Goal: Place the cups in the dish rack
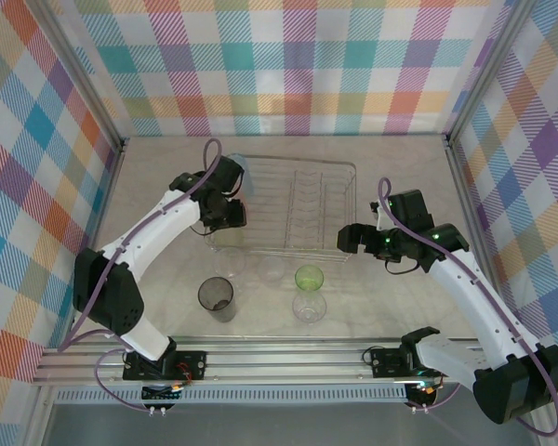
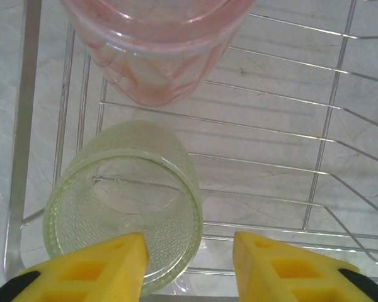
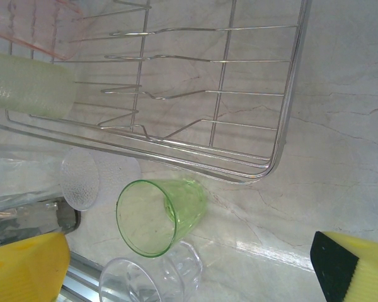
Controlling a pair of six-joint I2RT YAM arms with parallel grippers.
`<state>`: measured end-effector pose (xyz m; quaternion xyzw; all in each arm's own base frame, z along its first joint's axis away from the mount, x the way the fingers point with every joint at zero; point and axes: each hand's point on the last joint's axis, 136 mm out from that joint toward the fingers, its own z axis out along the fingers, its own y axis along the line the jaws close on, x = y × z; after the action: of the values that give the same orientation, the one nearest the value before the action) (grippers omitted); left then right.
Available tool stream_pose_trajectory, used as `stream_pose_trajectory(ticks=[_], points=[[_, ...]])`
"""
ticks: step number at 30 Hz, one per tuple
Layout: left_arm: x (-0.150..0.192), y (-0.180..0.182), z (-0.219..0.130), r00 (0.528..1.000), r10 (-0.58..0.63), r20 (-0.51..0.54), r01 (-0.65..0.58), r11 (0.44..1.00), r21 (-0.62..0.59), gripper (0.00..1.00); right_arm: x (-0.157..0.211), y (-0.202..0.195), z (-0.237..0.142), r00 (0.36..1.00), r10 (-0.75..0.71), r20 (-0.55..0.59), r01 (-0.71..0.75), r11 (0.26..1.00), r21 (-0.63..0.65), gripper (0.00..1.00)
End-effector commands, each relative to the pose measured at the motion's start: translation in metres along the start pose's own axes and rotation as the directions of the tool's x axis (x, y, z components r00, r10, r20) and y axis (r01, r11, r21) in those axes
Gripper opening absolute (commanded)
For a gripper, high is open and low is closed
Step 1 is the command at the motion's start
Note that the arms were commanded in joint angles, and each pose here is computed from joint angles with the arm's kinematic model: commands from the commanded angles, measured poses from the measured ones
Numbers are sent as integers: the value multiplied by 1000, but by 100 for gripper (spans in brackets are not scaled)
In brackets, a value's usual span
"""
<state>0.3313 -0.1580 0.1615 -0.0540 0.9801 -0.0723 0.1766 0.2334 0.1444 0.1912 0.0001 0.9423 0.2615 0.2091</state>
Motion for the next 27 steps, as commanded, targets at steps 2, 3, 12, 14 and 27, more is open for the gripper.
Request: stream_pose_trajectory(ticks=[2,3,12,14,27], points=[[12,17,-6,1000,-20,-12,20,998,-55,51,5,3,-3,1000,18,-14,-19,1000,-24,99],[8,17,-13,1000,-19,13,19,999,-49,54,6,4,-3,1000,17,-17,-17,999,-29,99],[-20,14,-66,977,-10,213,8,1000,9,77,11,20,-3,996,39,-84,-48,994,-96,95],[-24,17,-81,964,-13,264,8,1000,19,80,15,28,-2,994,26,-108,-37,994,-105,92],[10,89,-146,745,-305,593,270,951,150,100,44,116,63,952,-167,-259,162,986,-38,86]])
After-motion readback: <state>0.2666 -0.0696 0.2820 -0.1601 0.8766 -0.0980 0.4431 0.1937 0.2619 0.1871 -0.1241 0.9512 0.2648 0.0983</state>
